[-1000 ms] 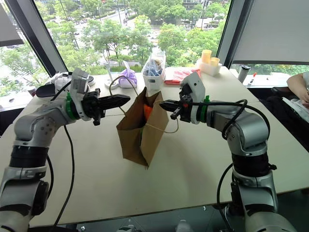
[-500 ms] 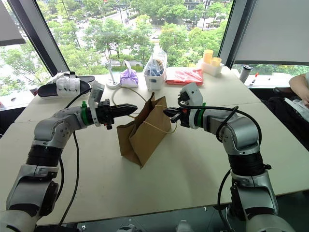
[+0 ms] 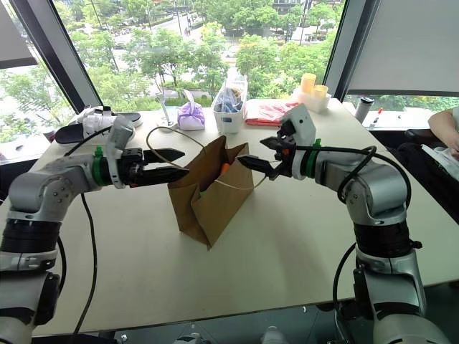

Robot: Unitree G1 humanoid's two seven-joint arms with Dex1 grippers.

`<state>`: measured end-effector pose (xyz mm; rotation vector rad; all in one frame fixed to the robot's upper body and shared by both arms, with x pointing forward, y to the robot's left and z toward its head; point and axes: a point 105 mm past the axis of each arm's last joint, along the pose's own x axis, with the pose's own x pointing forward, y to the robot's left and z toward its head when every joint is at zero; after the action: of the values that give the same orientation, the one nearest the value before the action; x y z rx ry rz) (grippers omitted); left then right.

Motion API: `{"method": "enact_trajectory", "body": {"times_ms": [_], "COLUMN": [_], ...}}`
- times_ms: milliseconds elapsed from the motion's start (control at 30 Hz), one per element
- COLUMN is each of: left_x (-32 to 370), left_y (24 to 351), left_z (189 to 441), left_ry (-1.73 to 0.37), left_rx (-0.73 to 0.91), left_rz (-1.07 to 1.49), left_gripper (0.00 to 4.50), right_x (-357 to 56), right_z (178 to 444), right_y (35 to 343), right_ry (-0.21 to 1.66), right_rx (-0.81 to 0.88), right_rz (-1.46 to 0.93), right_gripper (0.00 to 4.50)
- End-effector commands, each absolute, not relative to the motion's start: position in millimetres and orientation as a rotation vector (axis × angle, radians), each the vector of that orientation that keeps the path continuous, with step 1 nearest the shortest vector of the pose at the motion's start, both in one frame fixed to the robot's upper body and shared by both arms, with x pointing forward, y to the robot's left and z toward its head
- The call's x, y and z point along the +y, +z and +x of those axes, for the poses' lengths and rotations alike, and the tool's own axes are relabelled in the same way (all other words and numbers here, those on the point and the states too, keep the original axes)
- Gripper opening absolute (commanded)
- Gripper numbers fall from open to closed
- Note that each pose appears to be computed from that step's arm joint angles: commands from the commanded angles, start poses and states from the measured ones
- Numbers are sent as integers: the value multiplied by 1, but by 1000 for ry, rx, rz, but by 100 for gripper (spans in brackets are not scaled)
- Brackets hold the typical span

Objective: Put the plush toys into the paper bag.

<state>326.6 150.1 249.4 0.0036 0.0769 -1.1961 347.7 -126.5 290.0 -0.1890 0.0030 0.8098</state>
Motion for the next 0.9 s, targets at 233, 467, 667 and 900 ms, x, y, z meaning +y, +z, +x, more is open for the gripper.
{"method": "enact_trajectory", "body": {"times_ms": [233, 467, 667, 900], "left_x": [178, 156, 146, 134], "left_y": [226, 212, 204, 203], "left_z": [319, 296, 286, 283], "left_ry": [-1059, -1169, -1208, -1223], "left_rx": [105, 149, 189, 189], "left_rz": [68, 40, 78, 79], "left_gripper": [450, 450, 450, 450], "right_x": [-205, -198, -155, -91], "right_z": [353, 338, 331, 323], "right_y": [323, 245, 213, 211], "right_ry": [538, 595, 727, 924], "right_rx": [-98, 86, 106, 76], "right_rz": [-128, -200, -151, -126], "right_gripper": [444, 444, 306, 5]}}
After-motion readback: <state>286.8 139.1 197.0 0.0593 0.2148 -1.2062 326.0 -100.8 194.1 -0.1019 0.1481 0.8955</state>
